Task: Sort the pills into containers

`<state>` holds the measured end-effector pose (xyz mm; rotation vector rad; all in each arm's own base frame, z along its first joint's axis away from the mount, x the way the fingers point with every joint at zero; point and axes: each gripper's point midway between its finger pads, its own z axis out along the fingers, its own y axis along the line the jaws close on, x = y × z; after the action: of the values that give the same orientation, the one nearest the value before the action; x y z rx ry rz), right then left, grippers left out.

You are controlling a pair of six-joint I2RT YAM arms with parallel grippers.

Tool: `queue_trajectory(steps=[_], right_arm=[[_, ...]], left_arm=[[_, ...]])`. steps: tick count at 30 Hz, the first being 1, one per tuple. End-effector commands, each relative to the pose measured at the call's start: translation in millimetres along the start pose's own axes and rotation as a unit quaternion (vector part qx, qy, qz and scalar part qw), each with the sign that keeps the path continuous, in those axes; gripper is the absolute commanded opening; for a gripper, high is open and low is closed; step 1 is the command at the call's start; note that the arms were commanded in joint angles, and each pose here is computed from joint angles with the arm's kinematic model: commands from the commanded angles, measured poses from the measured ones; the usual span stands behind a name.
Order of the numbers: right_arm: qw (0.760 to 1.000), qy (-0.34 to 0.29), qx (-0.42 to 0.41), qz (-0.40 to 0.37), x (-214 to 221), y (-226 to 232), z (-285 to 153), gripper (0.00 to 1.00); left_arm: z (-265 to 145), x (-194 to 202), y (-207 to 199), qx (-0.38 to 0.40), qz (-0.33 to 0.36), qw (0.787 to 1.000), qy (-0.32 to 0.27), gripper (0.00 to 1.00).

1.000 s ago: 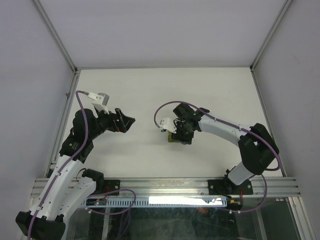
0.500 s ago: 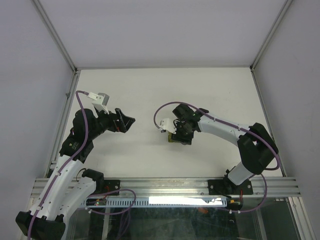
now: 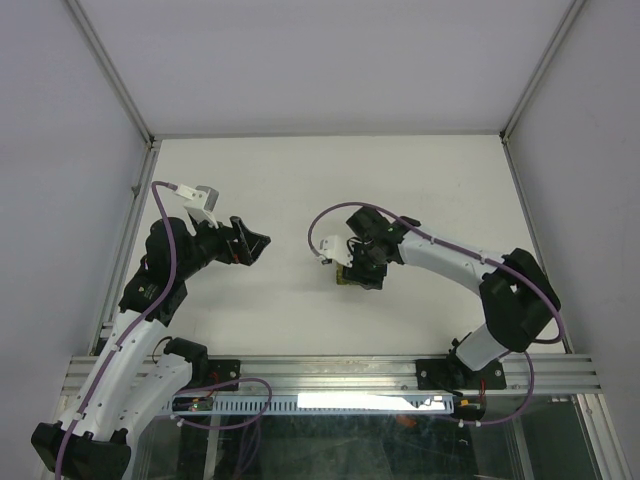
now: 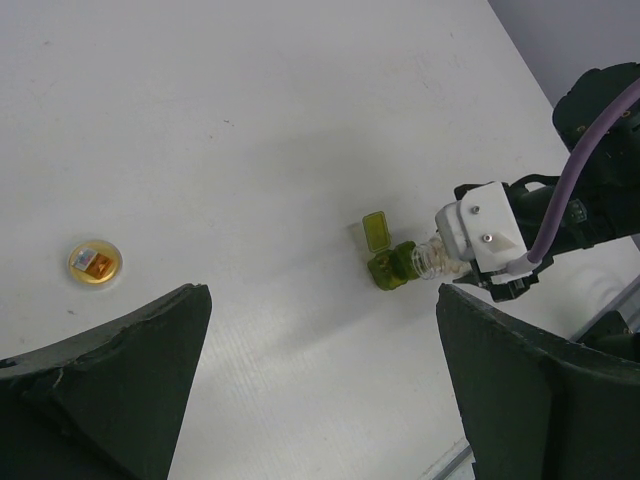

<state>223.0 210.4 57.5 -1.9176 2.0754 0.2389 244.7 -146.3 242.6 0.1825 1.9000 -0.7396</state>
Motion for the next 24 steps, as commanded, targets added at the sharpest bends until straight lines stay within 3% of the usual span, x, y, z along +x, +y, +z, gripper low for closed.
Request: queue_trajectory(steps=[1,7,14,18,21,24], right_arm=[[0.998,-0.062,0.015,0.000,-20.5,-5.4,-16.5,0.00],[0.984,-0.172,-0.028,0.039,-36.5,-0.4,-38.7,0.00],[0.943,-0.326,-0.019,0.071,-66.5,-20.2,-108.1,0.00],[0.903,-0.420,-0.017,0.094,-87.3,-39.4,-162.7,0.00],[0.862,-0.496,-0.013,0.104,-102.6,-50.3,-208.4,0.00],[0.819,-0.565,-0.029,0.093,-114.5,-45.7,-241.3,0.00]], left_arm=[[-1.0,-11.7,-3.2,0.008,0.008,1.000,-0.017,0.99],[-0.1,-12.2,-2.9,0.008,0.011,1.000,-0.017,0.99],[6.0,-19.5,-17.8,0.058,0.013,0.998,-0.030,0.99],[11.1,-23.5,-40.1,0.129,-0.029,0.990,-0.053,0.99],[14.7,-37.3,-47.9,0.165,-0.060,0.978,-0.111,0.99],[22.0,-40.6,-39.6,0.160,-0.094,0.972,-0.146,0.99]])
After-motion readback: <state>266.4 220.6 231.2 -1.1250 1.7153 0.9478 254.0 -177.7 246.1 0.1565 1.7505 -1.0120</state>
